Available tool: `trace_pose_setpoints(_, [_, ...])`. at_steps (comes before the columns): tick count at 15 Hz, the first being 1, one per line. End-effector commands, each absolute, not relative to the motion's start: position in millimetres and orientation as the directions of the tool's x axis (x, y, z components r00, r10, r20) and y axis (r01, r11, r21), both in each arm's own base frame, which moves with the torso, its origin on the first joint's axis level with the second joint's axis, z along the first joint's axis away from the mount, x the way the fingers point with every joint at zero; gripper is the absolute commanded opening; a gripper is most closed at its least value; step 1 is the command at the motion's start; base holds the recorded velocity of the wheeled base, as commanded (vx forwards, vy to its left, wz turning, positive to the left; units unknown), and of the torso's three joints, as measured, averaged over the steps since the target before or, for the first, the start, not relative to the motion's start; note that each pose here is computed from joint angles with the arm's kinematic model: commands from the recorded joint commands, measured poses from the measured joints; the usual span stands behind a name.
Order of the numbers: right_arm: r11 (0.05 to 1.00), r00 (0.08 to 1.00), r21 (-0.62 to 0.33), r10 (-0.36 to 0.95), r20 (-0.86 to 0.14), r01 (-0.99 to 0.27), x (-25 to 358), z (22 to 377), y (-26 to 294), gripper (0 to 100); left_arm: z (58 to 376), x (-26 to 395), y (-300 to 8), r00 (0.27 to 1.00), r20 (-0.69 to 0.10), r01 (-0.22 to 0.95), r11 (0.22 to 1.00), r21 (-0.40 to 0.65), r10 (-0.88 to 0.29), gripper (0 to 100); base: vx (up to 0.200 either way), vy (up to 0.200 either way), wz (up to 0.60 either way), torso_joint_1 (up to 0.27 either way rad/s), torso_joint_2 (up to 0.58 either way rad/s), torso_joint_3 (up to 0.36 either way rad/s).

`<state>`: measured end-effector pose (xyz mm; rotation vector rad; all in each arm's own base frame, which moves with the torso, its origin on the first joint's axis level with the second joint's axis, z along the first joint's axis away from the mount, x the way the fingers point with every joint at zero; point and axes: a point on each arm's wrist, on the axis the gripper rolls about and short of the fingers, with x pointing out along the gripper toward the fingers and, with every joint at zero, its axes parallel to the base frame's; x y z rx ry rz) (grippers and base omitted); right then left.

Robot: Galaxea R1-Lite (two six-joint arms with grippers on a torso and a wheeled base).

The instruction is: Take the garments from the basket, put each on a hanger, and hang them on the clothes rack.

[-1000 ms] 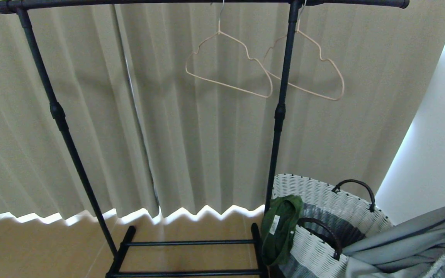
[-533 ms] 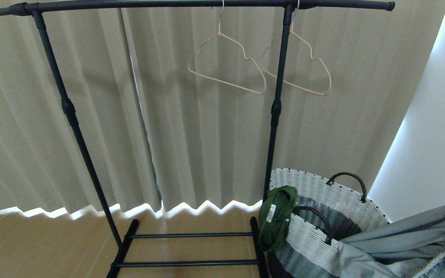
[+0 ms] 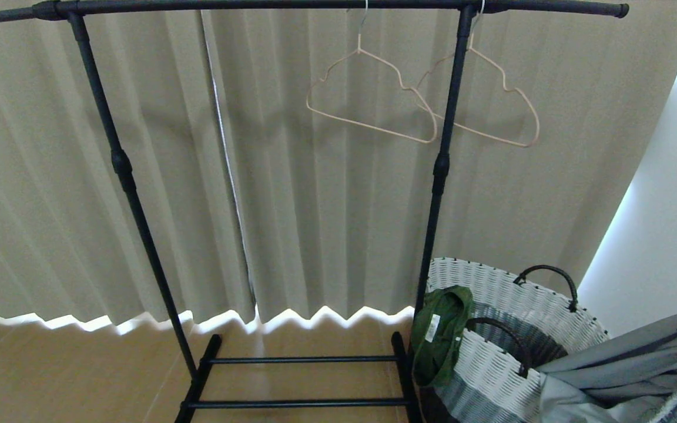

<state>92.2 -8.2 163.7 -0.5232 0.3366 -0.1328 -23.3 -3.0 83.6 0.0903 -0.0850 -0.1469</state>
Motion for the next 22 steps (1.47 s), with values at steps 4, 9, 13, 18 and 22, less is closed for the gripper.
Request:
trace_pose_setpoints(4, [0.860, 0.934, -0.510, -0.208, -0.291, 0.033, 90, 159, -8, 0, 84, -23, -3, 0.986, 0.079, 0.139, 0.985, 0.098, -0.147, 100, 0.000, 0.000, 0.00, 0.000, 0.00, 0.000])
trace_pose_setpoints(9, [0.862, 0.936, -0.506, -0.194, -0.293, 0.021, 90, 159, -8, 0, 84, -23, -3, 0.985, 0.079, 0.143, 0.985, 0.100, -0.151, 100, 0.000, 0.000, 0.00, 0.000, 0.00, 0.000])
trace_pose_setpoints(13, [0.869, 0.943, -0.495, -0.149, -0.296, -0.018, 90, 158, -6, 0, 84, -23, -3, 0.985, 0.079, 0.146, 0.984, 0.106, -0.154, 100, 0.000, 0.000, 0.00, 0.000, 0.00, 0.000])
trace_pose_setpoints(18, [0.874, 0.957, -0.481, -0.073, -0.281, -0.075, 94, 165, -3, 0, 88, -24, -4, 0.974, 0.120, 0.177, 0.976, 0.126, -0.192, 100, 0.000, 0.000, 0.00, 0.000, 0.00, 0.000])
trace_pose_setpoints(22, [0.878, 0.959, -0.428, 0.103, -0.263, -0.212, 117, 198, 18, 0, 173, -23, -8, 0.894, 0.187, 0.375, 0.909, 0.179, -0.406, 100, 0.000, 0.000, 0.00, 0.000, 0.00, 0.000])
